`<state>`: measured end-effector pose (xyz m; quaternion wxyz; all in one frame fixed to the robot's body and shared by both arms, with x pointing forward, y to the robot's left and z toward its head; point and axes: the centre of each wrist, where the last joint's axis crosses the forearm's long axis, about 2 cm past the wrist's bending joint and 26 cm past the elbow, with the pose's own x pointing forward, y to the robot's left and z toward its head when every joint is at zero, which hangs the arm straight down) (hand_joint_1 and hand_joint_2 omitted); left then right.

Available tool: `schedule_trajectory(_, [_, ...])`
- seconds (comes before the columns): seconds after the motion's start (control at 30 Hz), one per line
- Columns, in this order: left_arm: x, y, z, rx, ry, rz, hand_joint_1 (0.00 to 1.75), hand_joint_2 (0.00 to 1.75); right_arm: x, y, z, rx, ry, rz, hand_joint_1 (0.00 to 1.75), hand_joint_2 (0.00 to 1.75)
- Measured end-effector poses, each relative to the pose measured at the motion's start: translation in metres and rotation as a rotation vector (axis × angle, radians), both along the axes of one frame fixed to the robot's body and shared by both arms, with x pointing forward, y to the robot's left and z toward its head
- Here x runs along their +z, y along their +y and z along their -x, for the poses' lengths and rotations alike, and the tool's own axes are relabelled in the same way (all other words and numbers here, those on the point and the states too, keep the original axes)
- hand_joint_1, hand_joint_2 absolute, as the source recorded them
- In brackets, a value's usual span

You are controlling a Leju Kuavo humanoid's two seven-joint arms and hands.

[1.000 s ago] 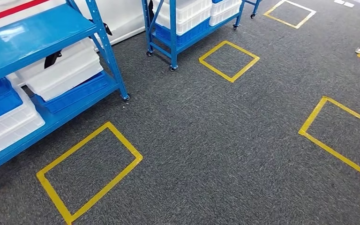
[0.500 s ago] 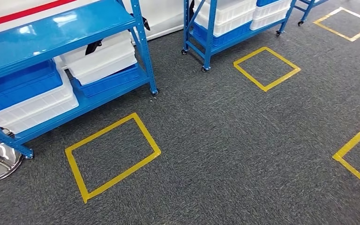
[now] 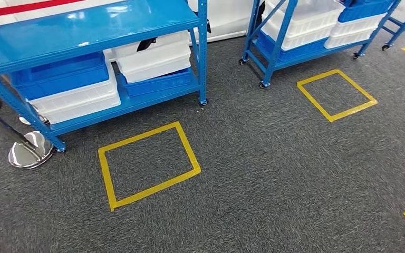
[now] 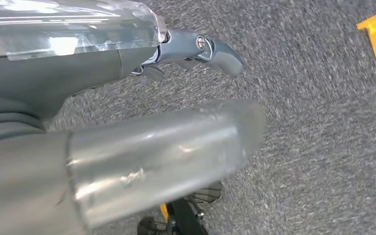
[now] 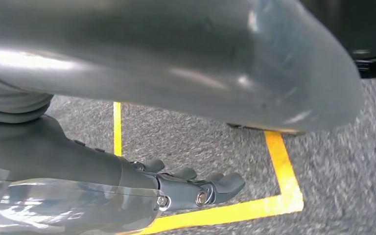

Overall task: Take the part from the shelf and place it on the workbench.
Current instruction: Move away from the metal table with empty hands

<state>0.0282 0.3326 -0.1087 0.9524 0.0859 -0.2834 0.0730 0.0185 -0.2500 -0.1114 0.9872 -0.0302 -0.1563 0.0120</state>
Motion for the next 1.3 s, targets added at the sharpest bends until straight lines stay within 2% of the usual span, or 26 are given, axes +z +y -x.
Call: schedule_trajectory(1.3, [-0.0004, -0.0062, -0.0006, 0.007, -0.013, 0.013, 0.00, 0.00, -0.0003, -0.0045, -0.0006, -0.052, -0.017, 0.001, 0.00, 0.00])
